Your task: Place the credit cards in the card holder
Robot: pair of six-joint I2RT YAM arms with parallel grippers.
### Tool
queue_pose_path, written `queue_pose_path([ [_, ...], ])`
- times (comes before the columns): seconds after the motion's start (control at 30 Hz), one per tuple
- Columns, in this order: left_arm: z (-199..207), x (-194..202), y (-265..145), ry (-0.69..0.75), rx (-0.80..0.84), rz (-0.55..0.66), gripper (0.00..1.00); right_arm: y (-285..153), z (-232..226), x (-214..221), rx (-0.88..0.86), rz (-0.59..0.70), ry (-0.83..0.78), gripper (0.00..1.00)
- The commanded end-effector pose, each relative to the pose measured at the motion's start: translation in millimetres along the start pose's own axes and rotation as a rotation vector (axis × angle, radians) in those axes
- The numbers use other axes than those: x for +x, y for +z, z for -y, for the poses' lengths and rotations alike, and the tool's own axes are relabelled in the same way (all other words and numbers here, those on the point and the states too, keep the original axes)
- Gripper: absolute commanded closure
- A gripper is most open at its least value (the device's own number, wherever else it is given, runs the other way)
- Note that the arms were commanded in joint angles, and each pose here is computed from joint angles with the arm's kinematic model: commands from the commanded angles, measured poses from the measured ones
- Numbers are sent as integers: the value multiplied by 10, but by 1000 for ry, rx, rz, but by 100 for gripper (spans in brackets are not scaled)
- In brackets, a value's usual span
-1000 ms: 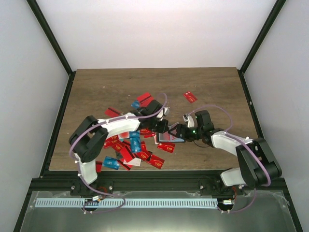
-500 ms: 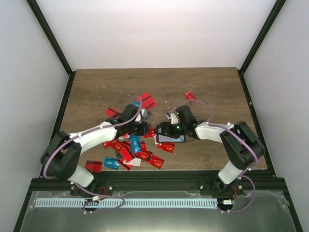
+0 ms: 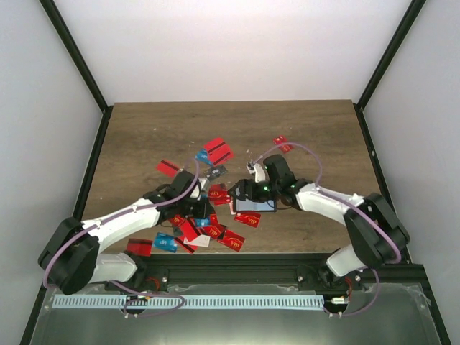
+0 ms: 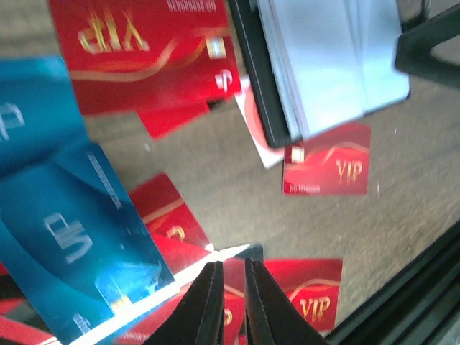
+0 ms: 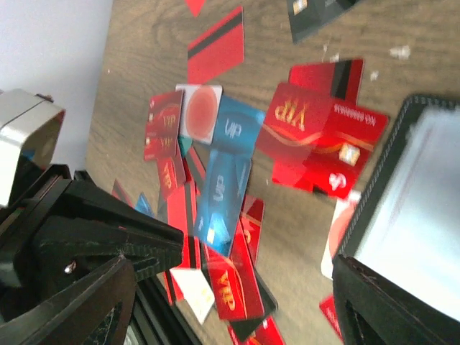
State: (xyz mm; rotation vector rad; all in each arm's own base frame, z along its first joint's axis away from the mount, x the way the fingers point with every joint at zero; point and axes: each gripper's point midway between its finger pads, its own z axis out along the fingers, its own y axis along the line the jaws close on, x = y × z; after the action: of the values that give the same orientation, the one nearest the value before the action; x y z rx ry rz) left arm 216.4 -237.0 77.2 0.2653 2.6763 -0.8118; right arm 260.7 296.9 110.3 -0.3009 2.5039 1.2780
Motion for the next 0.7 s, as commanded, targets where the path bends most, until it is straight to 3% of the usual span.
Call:
queue_pose_path([
  [0.0, 65, 330, -4, 23, -5, -82, 87, -146, 36, 363, 55, -42, -32, 23],
  [0.2, 24, 607, -103, -22, -41, -90, 78, -165, -80, 804, 39, -100, -90, 23],
  [0.47, -182, 877, -290, -143, -104, -53, 67, 211, -309, 952, -2, -157, -164, 23],
  [0.67, -378, 702, -531, -219, -167, 127, 58, 571, -356, 844, 17, -177, -167, 24],
])
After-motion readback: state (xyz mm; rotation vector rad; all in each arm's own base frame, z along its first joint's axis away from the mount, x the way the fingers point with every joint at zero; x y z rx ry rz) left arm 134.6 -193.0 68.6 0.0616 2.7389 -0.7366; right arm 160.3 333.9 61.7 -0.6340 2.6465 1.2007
